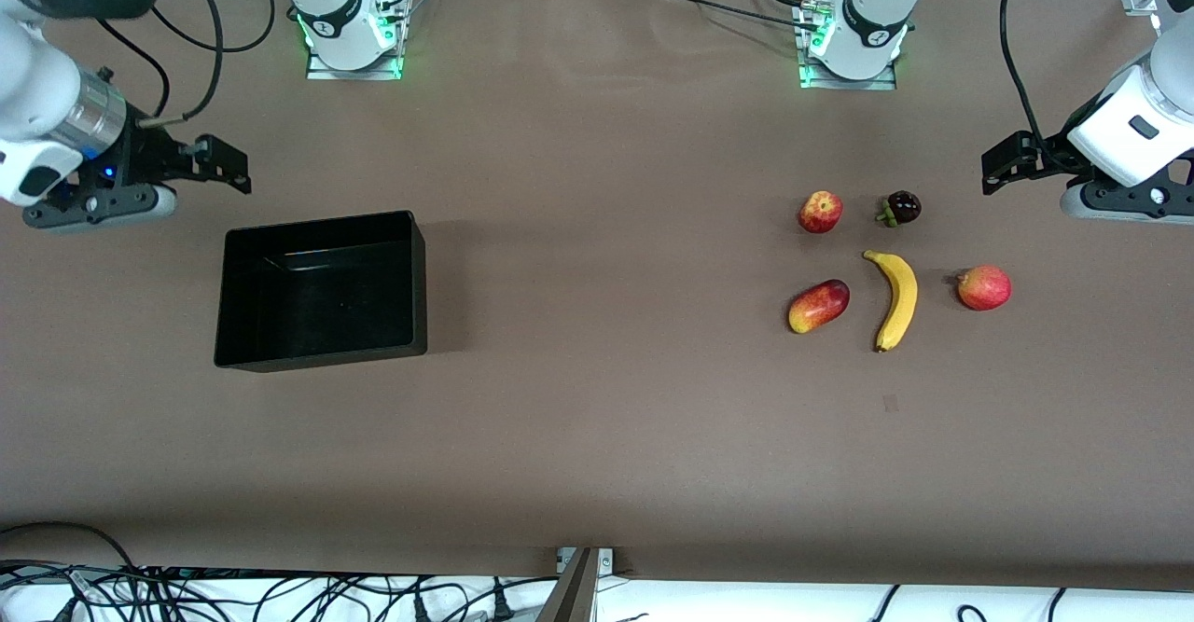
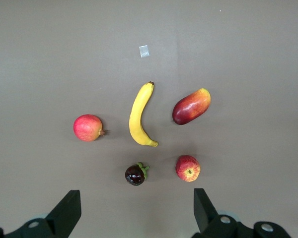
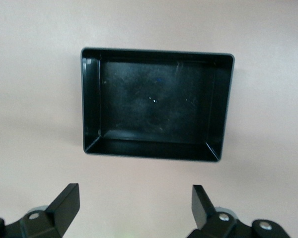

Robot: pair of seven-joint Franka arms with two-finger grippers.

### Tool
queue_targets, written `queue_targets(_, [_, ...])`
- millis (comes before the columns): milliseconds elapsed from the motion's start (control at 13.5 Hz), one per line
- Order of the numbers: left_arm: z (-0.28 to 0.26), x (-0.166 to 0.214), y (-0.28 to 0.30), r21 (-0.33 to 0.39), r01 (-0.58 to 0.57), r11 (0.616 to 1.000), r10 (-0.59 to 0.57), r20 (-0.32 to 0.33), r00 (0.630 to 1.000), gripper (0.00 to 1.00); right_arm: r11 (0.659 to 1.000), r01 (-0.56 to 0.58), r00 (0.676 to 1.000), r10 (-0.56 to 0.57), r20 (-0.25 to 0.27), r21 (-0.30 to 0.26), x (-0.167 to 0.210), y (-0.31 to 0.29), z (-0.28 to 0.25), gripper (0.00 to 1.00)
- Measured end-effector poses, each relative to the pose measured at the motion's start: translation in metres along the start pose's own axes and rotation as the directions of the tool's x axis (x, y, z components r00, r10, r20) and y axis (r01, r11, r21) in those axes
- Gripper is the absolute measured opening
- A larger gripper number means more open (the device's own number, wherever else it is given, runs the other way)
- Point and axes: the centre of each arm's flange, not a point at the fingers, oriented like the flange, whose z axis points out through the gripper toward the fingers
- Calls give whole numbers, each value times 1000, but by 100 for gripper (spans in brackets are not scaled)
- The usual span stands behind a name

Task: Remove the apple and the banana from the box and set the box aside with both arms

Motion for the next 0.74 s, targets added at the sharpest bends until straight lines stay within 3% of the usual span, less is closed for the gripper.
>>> queue_targets(444, [0, 0, 0, 0, 0, 1000, 0, 4, 1000, 100, 1000, -12, 1000, 12, -7, -9, -21, 30, -22, 100])
queue_targets(741, [1, -1, 0, 0, 0, 1000, 0, 7, 1000, 100, 1000, -10, 999, 10, -49, -15, -21, 31, -42, 100])
